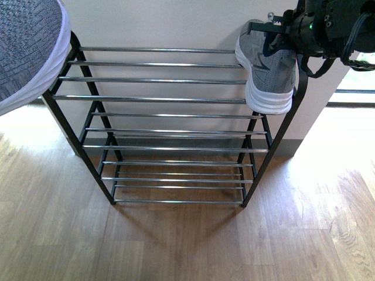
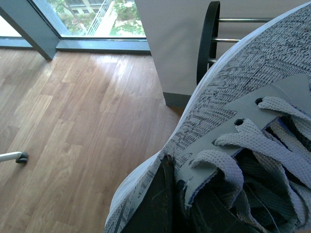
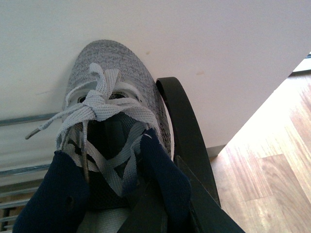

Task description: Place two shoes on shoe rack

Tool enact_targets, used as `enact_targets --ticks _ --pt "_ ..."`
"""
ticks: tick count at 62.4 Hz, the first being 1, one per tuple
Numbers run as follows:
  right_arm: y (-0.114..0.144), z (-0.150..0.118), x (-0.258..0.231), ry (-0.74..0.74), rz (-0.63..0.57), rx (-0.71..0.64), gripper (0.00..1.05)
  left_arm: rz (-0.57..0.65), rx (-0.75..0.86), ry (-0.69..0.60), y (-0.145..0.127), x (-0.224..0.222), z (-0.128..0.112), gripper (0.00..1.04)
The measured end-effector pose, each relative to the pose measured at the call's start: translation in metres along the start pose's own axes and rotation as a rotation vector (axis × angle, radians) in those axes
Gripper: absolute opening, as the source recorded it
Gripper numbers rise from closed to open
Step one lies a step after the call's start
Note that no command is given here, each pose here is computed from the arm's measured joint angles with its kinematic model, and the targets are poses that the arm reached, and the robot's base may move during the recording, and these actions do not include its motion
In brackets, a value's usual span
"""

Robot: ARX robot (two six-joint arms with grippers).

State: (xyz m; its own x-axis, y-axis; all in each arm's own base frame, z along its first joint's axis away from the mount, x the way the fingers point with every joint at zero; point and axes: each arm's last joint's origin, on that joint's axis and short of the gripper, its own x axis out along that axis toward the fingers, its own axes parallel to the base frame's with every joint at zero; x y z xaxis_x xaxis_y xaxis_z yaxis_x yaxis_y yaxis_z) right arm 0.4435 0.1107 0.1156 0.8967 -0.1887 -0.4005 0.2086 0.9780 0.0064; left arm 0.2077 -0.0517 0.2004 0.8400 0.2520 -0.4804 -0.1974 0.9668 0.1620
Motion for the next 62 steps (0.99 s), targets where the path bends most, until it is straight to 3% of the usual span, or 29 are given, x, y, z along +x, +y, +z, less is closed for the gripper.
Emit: enact_targets --ticks 16,37,54,62 --pt "-0.003 -0.002 0.001 0.026 -0.013 -0.016 0.02 0.0 0.0 0.0 0.0 0.0 0.0 0.01" --pt "-0.004 0.002 -0.008 0.058 0.051 -0.002 0.55 0.0 0.0 0.0 0.0 0.0 0.0 0.01" --pt "-0.02 0.039 -0.059 0.022 0.154 0.023 0.96 0.0 0.0 0.0 0.0 0.0 0.0 0.01" --pt "-0.04 0.06 -0.091 -0.009 0.179 0.019 0.95 0.0 0.0 0.0 0.0 0.0 0.0 0.01"
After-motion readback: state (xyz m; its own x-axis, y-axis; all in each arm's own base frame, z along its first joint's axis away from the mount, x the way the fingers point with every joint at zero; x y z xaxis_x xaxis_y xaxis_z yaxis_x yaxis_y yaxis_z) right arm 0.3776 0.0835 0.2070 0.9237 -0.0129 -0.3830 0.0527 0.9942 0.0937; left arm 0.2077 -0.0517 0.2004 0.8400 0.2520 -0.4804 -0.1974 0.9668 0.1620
